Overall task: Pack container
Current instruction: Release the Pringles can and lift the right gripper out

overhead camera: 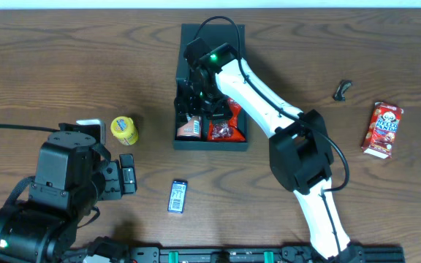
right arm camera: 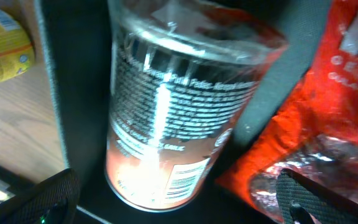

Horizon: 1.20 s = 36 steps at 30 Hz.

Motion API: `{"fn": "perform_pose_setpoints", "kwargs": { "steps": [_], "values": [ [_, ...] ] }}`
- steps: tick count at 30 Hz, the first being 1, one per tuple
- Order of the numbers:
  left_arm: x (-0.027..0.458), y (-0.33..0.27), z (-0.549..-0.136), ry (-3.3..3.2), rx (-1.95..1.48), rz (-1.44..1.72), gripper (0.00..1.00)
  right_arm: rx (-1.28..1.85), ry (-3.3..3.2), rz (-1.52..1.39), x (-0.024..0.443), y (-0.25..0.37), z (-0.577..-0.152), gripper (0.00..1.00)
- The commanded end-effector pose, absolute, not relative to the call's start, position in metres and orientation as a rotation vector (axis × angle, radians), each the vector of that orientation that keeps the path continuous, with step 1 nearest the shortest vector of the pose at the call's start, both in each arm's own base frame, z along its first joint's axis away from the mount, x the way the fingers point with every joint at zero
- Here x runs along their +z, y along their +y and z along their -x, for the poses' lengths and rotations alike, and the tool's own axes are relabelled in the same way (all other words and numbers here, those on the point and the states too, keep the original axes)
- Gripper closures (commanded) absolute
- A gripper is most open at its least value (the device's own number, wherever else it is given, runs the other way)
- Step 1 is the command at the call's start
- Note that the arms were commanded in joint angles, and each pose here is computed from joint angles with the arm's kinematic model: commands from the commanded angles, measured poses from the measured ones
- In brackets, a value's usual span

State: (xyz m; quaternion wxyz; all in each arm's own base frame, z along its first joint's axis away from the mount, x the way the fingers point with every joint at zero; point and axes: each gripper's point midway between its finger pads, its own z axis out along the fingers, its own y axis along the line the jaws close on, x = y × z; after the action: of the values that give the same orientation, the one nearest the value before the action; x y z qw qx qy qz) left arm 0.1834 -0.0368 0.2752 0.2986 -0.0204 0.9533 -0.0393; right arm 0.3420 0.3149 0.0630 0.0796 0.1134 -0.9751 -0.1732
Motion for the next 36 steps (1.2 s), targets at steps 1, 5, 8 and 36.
{"fn": "perform_pose_setpoints", "kwargs": {
  "steps": [1, 5, 8, 36],
  "values": [
    [0.277, -0.036, -0.184, 2.529, -0.104, 0.064, 0.05, -0.633, -2.898, -0.357, 0.079, 0.33, -0.342, 0.01],
    [0.277, -0.037, -0.184, 2.529, -0.101, 0.054, 0.05, -0.72, -2.959, -0.401, 0.115, 0.334, -0.353, 0.01],
    [0.277, -0.037, -0.184, 2.529, -0.086, 0.002, 0.05, -0.775, -3.034, -0.464, 0.15, 0.331, -0.361, 0.01],
    [0.197, -0.206, -0.299, 2.635, -0.593, -0.487, 0.05, 0.326, -3.513, -0.207, 0.301, 0.103, -0.335, 0.01]
  ]
}}
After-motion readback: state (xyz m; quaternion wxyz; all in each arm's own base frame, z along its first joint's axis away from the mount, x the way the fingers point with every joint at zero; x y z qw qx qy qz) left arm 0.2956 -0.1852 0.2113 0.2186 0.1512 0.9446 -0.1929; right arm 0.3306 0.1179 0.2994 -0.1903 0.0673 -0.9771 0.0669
